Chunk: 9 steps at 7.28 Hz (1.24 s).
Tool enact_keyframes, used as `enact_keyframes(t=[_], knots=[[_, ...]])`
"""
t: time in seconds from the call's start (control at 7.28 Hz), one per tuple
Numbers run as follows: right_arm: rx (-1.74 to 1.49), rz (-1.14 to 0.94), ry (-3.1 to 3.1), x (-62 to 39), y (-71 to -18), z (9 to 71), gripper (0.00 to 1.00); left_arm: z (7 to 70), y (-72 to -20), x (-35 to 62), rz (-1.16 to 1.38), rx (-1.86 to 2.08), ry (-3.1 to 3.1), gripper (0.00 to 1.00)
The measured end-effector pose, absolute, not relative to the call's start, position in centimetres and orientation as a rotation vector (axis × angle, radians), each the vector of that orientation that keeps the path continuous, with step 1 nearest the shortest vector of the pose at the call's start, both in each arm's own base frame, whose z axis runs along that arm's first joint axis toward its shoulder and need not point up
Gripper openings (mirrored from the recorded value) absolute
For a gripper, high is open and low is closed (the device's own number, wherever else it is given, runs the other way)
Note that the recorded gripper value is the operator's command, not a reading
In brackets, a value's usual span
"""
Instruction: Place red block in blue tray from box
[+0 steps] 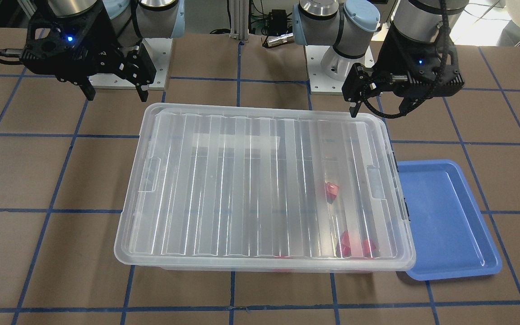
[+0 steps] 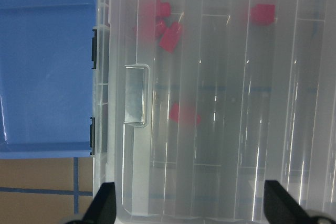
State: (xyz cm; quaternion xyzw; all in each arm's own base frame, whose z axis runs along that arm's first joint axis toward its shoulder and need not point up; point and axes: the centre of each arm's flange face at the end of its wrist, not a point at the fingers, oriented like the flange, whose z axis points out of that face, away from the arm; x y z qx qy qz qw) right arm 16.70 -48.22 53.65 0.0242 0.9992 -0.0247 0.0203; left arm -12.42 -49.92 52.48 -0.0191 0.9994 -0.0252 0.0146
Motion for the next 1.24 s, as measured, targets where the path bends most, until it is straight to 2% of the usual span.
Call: enact_keyframes(t=[0.69,0.96,1.24], knots=[[0.084,-0.034,3.104,16.3,-48.3,52.5,1.0,52.3,-50.1,-12.4,-0.073,-0.059,3.111,1.0],[0.05,0.034,3.147,15.9,-48.0,49.2,1.0,52.3,-50.2,-12.4,-0.072,-0.059,3.11,1.0],[0.0,0.022,3.19,15.5,-48.2,42.8,1.0,52.2,-50.2,-12.4,-0.07,-0.059,3.11,1.0]])
